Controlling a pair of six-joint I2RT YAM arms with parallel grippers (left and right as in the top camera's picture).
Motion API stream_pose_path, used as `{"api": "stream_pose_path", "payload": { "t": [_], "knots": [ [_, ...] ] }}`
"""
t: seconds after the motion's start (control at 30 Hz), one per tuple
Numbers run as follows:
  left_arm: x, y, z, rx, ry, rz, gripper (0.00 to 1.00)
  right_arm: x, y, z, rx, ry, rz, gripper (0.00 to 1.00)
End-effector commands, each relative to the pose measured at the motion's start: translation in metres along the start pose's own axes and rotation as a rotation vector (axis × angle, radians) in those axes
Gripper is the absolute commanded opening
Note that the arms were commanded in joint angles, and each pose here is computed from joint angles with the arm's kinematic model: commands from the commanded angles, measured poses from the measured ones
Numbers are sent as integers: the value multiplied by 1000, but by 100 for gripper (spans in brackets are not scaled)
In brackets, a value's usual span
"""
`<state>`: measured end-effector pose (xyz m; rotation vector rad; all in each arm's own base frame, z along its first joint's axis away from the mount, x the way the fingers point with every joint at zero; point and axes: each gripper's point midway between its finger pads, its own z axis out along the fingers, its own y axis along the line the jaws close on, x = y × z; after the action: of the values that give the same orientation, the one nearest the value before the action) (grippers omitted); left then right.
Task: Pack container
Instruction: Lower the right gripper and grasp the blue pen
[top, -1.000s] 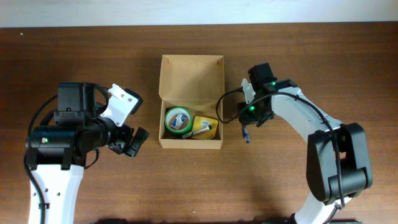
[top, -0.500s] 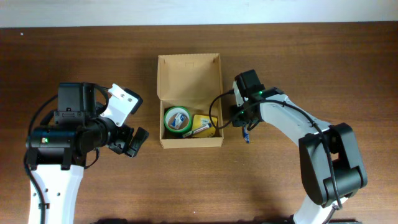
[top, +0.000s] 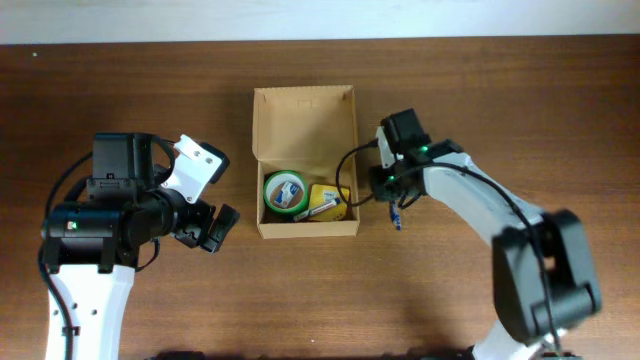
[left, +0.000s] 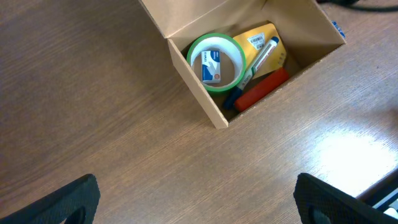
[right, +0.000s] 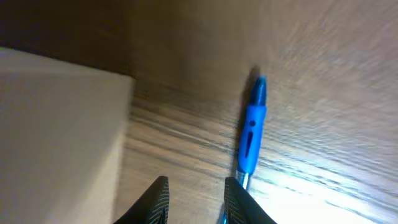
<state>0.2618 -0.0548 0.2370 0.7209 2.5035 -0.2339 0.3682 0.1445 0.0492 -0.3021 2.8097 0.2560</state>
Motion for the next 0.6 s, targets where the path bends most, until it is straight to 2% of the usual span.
{"api": "stream_pose_path", "payload": {
  "t": [0.0, 0.2, 0.4, 0.57],
  "knots": [
    [0, 2, 0, -5, 2, -15, 99, -20, 2, -39, -23, -113, 11, 31],
    [0, 2, 0, -5, 2, -15, 100, -23, -21, -53, 0, -141, 54, 31],
    [0, 2, 0, -5, 2, -15, 100, -4, -39, -32, 18, -84, 93, 31],
    [0, 2, 0, -5, 2, -15, 99, 12, -34, -13, 9, -69, 78, 31]
  ]
}}
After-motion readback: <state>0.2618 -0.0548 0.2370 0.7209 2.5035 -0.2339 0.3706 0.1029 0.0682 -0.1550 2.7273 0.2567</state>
